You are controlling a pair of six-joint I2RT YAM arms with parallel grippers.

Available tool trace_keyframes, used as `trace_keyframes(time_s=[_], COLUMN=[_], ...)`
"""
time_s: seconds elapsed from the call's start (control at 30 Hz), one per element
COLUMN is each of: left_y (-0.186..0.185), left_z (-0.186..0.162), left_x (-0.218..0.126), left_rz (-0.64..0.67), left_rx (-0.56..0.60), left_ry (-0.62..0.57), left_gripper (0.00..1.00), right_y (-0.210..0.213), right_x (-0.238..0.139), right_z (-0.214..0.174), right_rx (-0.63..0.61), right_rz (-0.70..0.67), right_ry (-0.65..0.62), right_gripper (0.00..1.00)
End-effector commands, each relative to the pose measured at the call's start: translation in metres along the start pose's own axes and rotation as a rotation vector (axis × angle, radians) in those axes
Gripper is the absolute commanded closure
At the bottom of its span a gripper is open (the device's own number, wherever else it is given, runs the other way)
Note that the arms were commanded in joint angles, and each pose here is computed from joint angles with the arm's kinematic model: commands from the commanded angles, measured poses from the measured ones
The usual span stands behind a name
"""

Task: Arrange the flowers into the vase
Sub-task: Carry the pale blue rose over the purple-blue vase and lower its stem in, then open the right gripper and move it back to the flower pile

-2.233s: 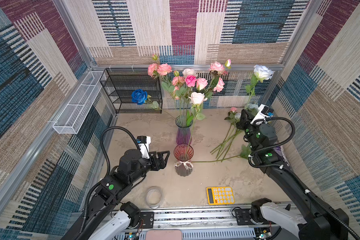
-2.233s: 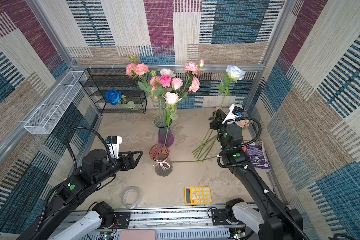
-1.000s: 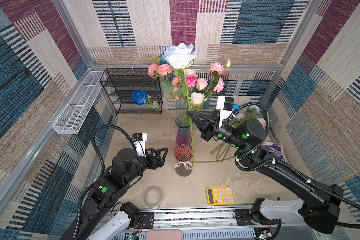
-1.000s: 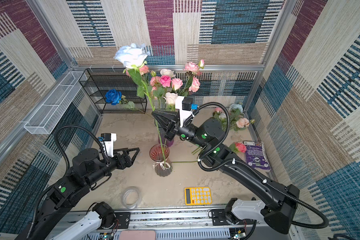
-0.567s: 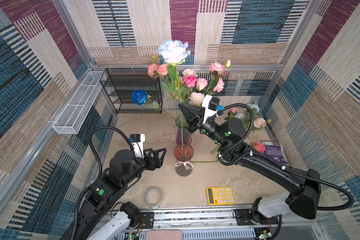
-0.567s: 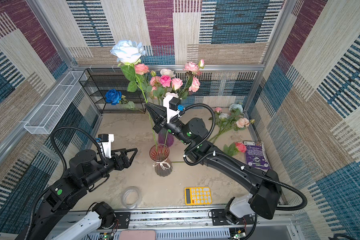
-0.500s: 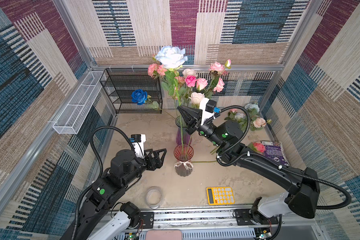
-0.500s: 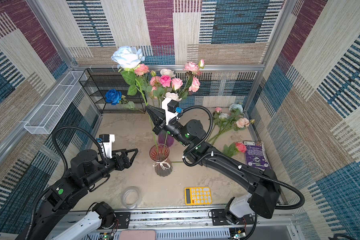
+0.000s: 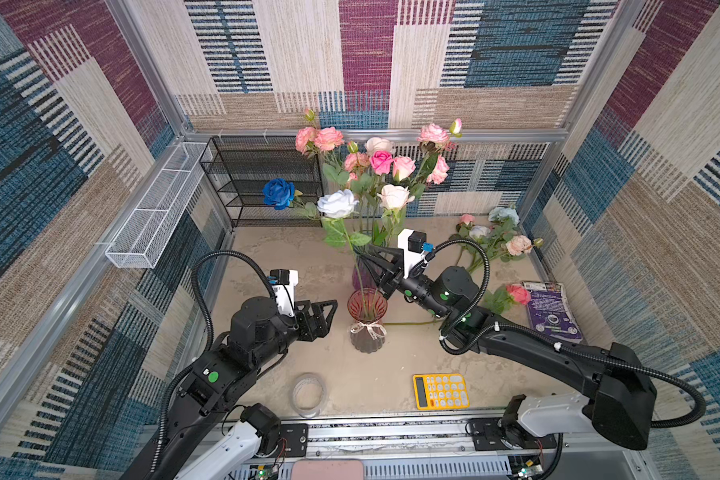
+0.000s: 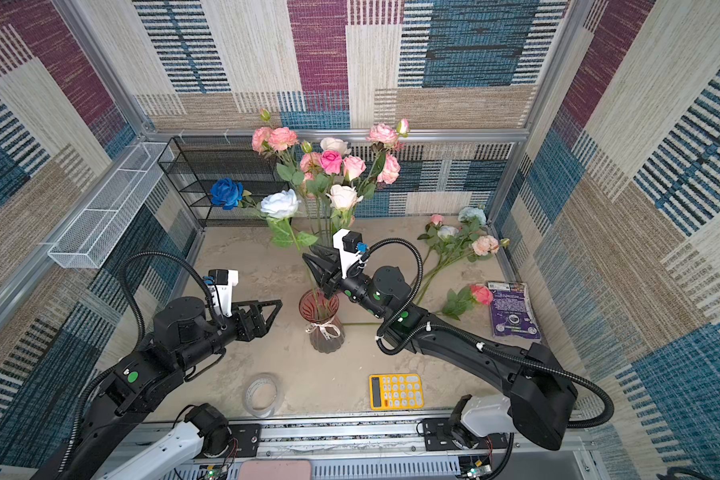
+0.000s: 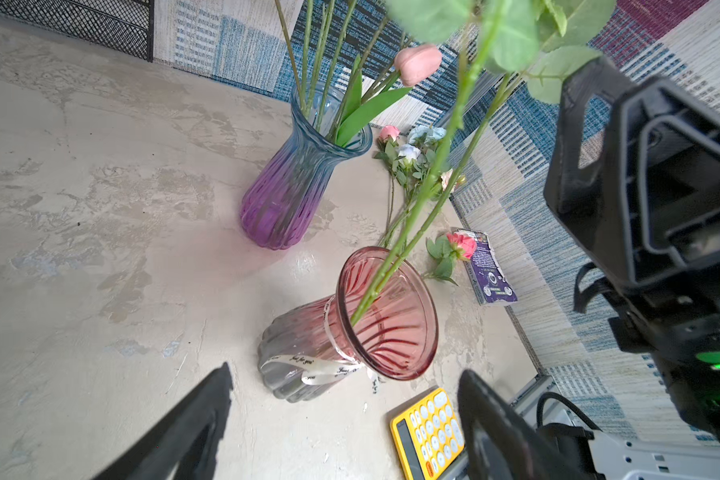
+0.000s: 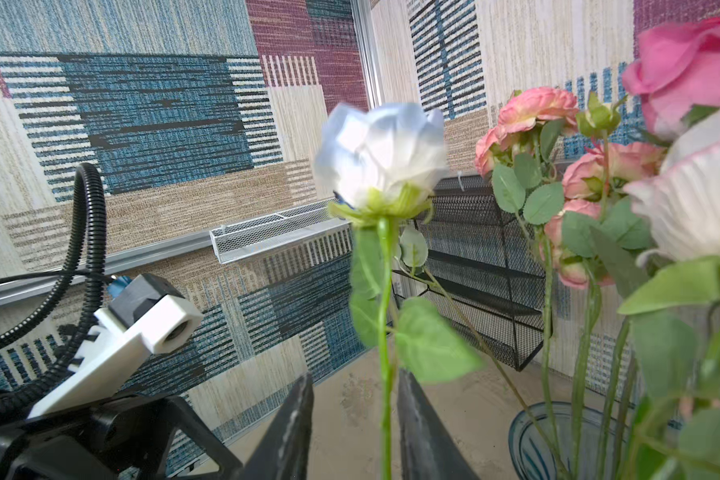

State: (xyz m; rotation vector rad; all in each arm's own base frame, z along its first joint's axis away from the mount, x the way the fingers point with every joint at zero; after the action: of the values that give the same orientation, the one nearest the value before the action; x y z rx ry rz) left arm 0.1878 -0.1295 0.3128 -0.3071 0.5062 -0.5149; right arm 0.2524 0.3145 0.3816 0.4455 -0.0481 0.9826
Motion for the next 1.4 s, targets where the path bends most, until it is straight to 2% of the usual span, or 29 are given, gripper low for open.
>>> trace_keyframes(time_s=[0.0,0.13,0.23,0.5,0.67,0.8,0.97,1.1,1.37], left_y=[-0.003,-0.003,-0.003,-0.001,-0.001,-0.002,-0.001,-0.001,-0.001], left_z=[0.006,0.006,0.006,0.002,-0.002,-0.004,-0.008,-0.009,-0.012], left_x=[0.000,-0.001,-0.002,-0.001,0.001,0.002,0.003,0.004,0.005], left_rz=[-0.019,-0.016,-0.013,-0.018,-0.027,-0.037,-0.040,-0.043,-0.049], left_rx=[0.029,0.034,0.037,0.036,0.030,0.027,0.018,0.018,0.012], left_ry=[-0.027,-0.030,-0.035,-0.033,-0.021,-0.015,-0.006,-0.004,0.000], left_gripper=[0.14,0.14,0.14,0.14,0.14,0.14,0.14,0.14,0.14], right_y=[0.002,-0.001,-0.011,-0.062,-0.129,-0.188,-0.258,-0.308,-0.399], right_x=[-0.009,-0.030,-0.043,-0.093,-0.136,-0.166,-0.197,-0.201,-0.184], right_z=[0.000,-0.002,-0.011,-0.050,-0.080,-0.098,-0.095,-0.083,-0.096], right_rx=[0.079,0.167,0.243,0.425,0.559,0.605,0.613,0.636,0.629], right_rz=[-0.012,-0.059,-0.159,-0.560,-0.808,-0.979,-1.175,-1.222,-1.387], right_ry=[0.034,0.067,0.133,0.269,0.327,0.348,0.258,0.210,0.313], right_gripper=[0.56,0.50,0.44,0.44,0.46,0.47,0.53,0.59,0.65])
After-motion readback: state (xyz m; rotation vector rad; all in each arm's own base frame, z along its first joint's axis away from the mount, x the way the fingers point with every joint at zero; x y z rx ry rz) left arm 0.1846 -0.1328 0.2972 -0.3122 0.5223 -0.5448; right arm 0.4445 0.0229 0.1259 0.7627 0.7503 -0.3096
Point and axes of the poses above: each gripper's point midway between its finger pads, its own x axis out along the fingers, its own y axis along the line the jaws close on, z = x × y, the point moved 4 cm from there along -x, back along the fingers, and after that the axes turned 8 degrees about x, right-handed, at the moved point
